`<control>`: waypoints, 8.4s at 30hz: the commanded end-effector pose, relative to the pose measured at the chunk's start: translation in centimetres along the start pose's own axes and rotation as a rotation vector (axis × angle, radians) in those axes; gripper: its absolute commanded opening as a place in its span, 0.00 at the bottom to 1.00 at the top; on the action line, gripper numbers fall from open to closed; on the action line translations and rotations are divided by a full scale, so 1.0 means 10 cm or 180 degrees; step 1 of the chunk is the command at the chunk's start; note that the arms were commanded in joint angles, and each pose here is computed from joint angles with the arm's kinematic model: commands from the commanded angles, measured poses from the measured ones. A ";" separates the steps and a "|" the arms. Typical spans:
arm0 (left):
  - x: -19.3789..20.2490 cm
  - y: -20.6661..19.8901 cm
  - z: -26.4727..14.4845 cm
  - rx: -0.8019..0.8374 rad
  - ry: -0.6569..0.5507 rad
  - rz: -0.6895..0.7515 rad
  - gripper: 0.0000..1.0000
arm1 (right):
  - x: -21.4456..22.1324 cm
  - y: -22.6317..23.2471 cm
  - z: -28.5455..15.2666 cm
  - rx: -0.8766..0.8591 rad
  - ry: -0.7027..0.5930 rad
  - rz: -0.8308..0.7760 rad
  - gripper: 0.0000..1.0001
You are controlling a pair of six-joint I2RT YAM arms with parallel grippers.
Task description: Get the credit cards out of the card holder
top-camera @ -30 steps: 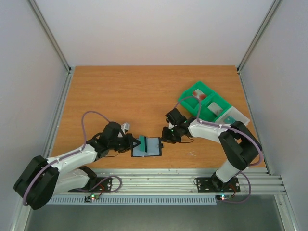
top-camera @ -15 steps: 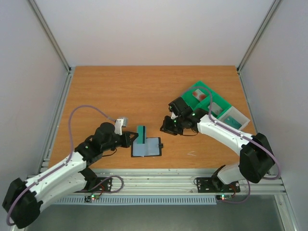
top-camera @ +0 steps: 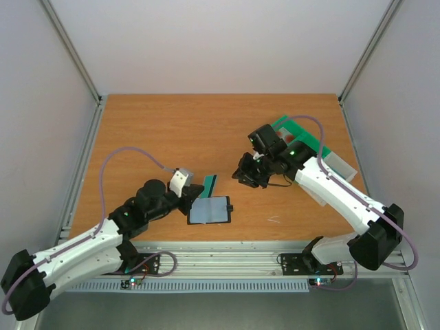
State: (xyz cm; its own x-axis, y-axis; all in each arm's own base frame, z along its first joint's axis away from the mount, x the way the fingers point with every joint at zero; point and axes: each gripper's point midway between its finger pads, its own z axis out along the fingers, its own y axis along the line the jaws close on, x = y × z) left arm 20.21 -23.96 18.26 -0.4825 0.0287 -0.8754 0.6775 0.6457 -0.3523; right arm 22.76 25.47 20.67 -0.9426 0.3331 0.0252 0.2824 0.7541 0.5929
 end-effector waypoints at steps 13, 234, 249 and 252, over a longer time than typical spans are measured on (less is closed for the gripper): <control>-0.26 -0.34 0.14 0.0047 -0.0641 0.1464 0.00 | 0.15 0.18 -0.14 -0.0059 0.0296 0.0668 0.25; -0.11 -0.30 -0.23 0.0147 0.0819 -0.0654 0.99 | -2.07 -3.12 -0.96 0.0923 -0.1691 0.0672 0.01; -0.11 -0.26 -0.22 0.0088 0.0795 -0.0628 0.99 | -2.13 -3.41 -0.87 0.1290 -0.1440 0.0769 0.08; -0.12 -0.25 -0.21 0.0076 0.0796 -0.0622 0.99 | -2.15 -3.47 -0.87 0.1378 -0.1404 0.0823 0.10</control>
State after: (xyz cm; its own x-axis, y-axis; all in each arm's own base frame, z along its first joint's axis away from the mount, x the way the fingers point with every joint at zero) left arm 17.47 -24.07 20.64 -0.7451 0.0976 -0.6597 0.5572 0.6348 -0.5354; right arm 31.81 -11.68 6.91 -0.6911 0.6709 -0.2689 0.6038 0.7403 0.2954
